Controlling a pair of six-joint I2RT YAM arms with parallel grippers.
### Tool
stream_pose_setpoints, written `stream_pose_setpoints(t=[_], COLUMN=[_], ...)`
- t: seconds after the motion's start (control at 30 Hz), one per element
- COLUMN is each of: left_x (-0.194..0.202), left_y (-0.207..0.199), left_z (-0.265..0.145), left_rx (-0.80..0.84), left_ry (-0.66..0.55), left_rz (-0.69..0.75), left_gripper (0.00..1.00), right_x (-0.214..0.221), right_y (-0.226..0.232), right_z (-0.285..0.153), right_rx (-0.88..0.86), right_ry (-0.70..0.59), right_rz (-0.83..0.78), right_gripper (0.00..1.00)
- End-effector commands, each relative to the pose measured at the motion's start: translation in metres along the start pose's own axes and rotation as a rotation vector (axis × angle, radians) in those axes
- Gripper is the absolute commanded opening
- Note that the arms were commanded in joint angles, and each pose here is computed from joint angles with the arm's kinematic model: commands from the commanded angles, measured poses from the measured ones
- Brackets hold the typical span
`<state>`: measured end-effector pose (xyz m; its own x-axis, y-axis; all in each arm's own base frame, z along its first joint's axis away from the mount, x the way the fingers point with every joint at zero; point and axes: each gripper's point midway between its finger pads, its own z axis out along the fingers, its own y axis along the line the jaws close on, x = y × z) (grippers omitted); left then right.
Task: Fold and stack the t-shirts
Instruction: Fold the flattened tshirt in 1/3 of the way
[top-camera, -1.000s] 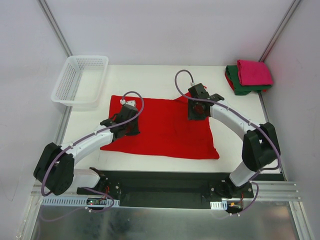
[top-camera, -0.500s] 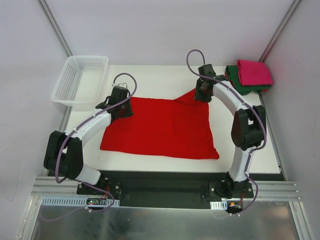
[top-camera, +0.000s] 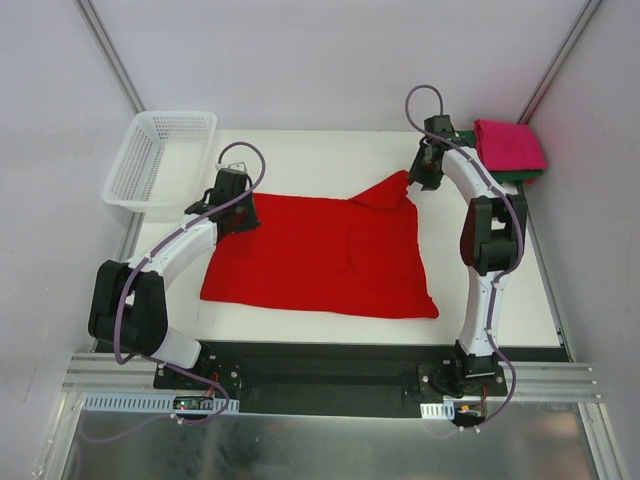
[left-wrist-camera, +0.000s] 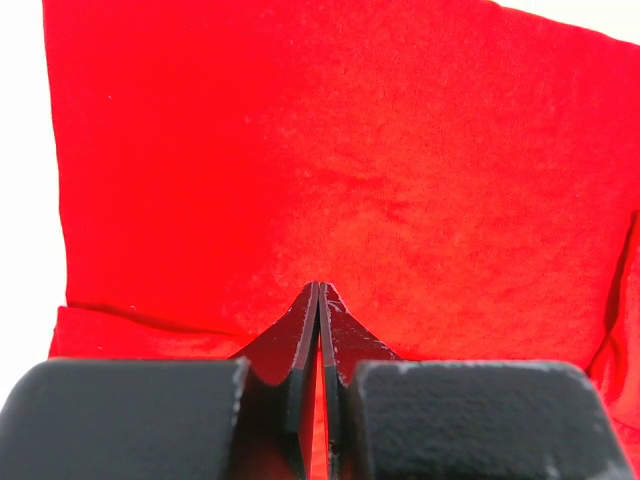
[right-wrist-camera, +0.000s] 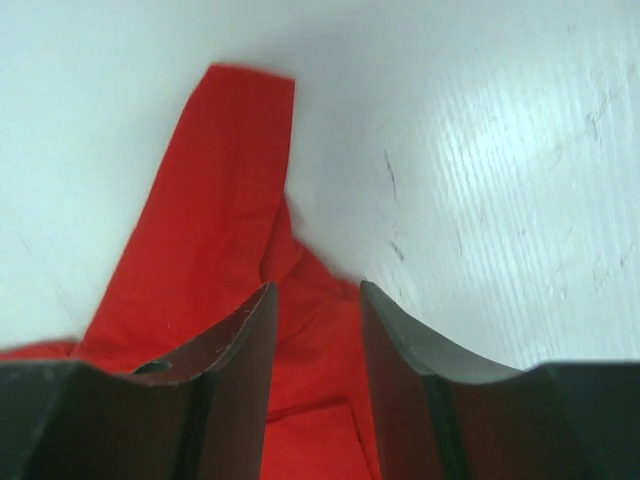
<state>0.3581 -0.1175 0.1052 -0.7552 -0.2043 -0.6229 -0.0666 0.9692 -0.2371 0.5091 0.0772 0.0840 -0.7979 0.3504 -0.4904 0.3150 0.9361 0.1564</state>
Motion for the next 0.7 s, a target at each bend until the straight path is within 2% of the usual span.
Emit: stream_pose_setpoints(t=[0.0,0.33,0.67], left_x=[-0.006,-0.005,-0.003], left_y=[-0.001,0.004,0.007], left_z=[-0.004,-0.007,-0.008], left_rx=[0.015,-0.004,-0.015], left_ry=[-0.014,-0.023,-0.016], left_rz=[0.016,0.013,0.014], left_gripper=[0.00,0.00,0.00], right_x=[-0.035,-0.055,-0.046], right_y=[0.009,0.028,0.025], right_z=[0.006,0.038,0.056], right_rx=[-0.086,-0.287,-0.307], right_ry=[-0.054,-0.003,0.048], right_rz=[0.097,0.216,0.262], right_gripper=[0.42,0.49,0.52])
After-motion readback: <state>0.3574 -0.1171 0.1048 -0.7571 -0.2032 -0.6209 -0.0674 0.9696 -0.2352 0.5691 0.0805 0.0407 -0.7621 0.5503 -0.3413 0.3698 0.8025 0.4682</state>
